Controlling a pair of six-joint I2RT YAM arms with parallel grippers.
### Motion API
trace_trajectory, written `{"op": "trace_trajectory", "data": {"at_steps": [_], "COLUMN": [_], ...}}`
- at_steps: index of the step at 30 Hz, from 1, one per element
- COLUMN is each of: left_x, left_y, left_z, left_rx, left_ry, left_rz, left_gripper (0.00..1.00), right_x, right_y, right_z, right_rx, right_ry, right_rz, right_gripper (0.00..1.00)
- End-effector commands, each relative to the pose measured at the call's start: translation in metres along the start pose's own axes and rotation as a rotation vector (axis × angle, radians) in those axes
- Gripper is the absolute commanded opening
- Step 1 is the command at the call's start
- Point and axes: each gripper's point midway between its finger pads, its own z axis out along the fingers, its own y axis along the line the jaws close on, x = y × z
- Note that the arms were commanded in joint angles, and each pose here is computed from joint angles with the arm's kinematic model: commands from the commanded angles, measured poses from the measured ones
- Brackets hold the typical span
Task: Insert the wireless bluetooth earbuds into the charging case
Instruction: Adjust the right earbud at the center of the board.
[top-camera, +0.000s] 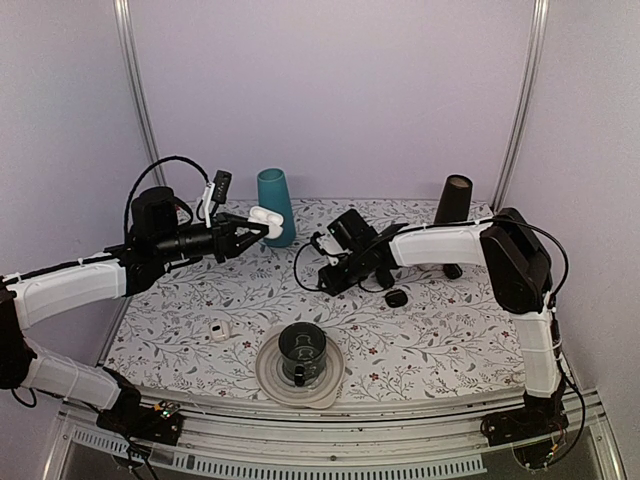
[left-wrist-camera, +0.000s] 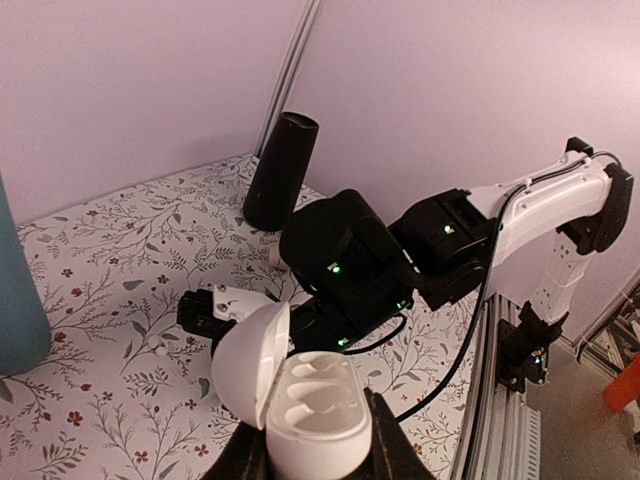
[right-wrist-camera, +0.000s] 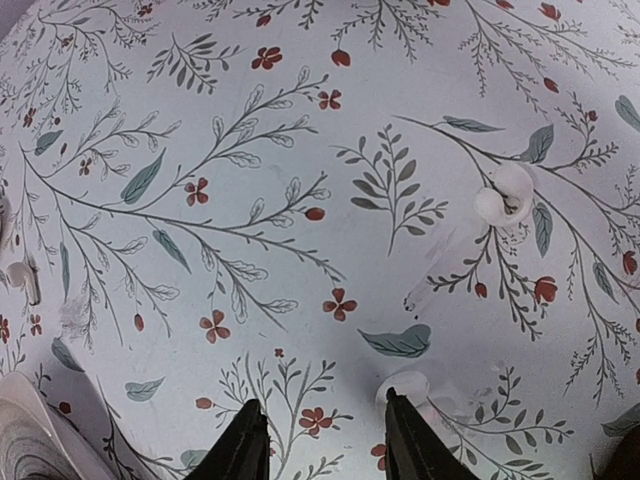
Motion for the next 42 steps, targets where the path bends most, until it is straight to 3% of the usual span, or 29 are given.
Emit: {"op": "trace_trajectory", "data": {"at_steps": [1,27,42], "left_x": [-0.020,-0.021,-0.022], "left_y": [-0.003,-0.003,-0.004], "left_z": [-0.005,-0.005,-0.005], "left_rx": [0.000,0.000,0.002], "left_ry": [-0.044,-0.043,-0.045], "left_rz": [0.034,0.037,0.038], "left_gripper": [0.00,0.00,0.00], "right_x": [0.008,0.016,-0.012], "right_y": [-0.003,-0.026,-0.010], "right_z": [0.011,0.021,-0.009], "right_rx": [-0.006,0.030,0.029], "right_ry": [0.029,0.048,-0.008], "right_rz": [0.015,0.052,0.008], "right_gripper": [0.40,0.38,0.38]}}
